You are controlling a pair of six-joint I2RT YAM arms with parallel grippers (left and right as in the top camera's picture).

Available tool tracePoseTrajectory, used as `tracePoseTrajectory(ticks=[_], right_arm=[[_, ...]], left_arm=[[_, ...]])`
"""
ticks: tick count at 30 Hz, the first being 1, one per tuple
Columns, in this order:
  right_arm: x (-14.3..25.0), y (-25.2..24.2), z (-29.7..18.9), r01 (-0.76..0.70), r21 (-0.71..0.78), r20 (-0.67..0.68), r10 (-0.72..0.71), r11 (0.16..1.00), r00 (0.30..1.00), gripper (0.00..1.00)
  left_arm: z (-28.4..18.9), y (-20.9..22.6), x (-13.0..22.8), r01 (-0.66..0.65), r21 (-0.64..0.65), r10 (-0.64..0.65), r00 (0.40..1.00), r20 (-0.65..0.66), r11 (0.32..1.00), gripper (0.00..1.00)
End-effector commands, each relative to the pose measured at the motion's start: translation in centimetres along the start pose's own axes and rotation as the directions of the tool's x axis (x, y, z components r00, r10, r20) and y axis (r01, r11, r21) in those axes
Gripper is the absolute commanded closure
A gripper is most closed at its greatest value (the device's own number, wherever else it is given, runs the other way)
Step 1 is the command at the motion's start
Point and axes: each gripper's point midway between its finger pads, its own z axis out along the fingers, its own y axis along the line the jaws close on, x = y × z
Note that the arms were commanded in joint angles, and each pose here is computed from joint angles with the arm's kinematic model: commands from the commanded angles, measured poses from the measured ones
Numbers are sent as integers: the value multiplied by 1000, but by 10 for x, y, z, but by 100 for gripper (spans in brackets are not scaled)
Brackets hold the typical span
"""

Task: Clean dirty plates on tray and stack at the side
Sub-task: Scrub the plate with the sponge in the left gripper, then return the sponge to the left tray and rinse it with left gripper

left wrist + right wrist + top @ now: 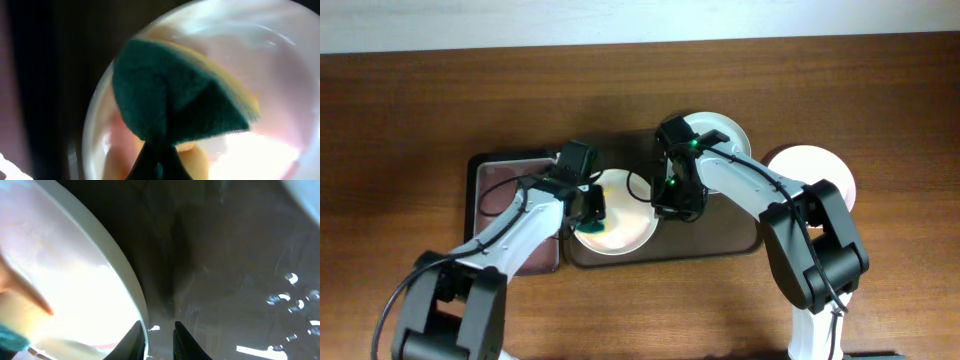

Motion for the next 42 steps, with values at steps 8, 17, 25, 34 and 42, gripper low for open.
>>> tracePoseTrajectory(ticks=[8, 17, 25, 34, 42], right_arm=[[3, -12, 8, 7, 63, -9, -6, 998, 1000, 62], [3, -3, 14, -7, 65, 17, 6, 998, 1000, 86], [-10, -16, 11, 5, 145, 86, -17, 989, 996, 96], [-26, -6, -45, 124, 222, 202, -170, 967, 965, 96], [-3, -10, -63, 168, 230, 147, -205, 959, 968, 96]], left_arm=[[-90, 40, -30, 22, -36, -16, 990, 142, 999, 100], [-27, 97, -8, 64, -195, -76, 996, -54, 979, 100], [1, 120, -25, 60, -326, -64, 998, 0, 943, 97], [1, 123, -22, 56, -344, -63, 998, -11, 937, 43], [13, 126, -15, 44, -354, -67, 996, -51, 934, 40]])
